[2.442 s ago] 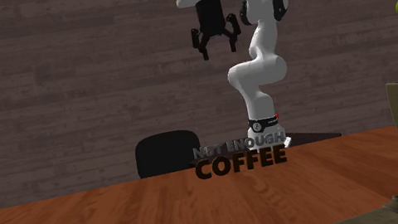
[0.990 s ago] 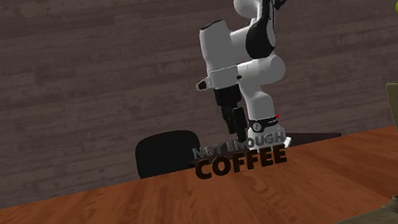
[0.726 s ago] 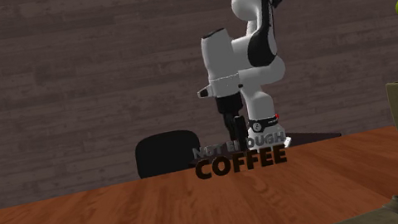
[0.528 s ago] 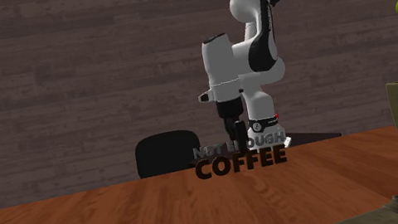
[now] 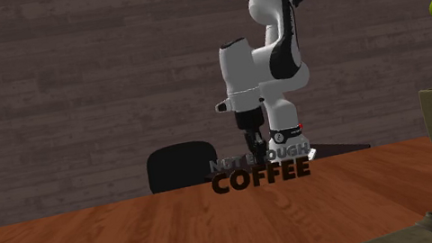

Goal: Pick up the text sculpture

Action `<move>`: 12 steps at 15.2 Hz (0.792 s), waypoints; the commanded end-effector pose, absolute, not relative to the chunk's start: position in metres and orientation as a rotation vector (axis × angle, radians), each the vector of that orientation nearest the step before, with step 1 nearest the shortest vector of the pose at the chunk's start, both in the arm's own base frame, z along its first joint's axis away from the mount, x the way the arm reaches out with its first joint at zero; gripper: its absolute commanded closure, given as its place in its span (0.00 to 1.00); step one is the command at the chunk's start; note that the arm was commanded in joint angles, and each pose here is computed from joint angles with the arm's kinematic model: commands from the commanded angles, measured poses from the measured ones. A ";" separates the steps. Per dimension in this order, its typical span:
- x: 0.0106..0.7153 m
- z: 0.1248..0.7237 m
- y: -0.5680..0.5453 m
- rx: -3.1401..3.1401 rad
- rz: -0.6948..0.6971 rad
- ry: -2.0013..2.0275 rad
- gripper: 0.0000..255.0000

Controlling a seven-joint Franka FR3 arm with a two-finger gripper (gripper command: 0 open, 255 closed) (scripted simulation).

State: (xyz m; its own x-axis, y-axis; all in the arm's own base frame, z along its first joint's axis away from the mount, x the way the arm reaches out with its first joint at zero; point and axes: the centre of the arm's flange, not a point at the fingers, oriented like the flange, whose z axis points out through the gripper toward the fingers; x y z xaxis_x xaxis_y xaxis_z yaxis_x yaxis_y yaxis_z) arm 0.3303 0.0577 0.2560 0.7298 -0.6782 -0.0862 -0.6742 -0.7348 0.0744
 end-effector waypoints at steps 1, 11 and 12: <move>0.330 0.256 0.058 2.886 -0.168 -1.129 1.00; 0.330 0.297 0.058 2.886 -0.168 -1.129 1.00; 0.330 0.303 0.058 2.886 -0.168 -1.129 1.00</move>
State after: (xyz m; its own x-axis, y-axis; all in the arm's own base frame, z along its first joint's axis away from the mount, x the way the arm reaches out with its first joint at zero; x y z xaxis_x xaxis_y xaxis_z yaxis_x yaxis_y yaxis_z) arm 0.3298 0.0590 0.2988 0.7298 -0.6783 -0.0860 -0.6742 -0.7348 0.0746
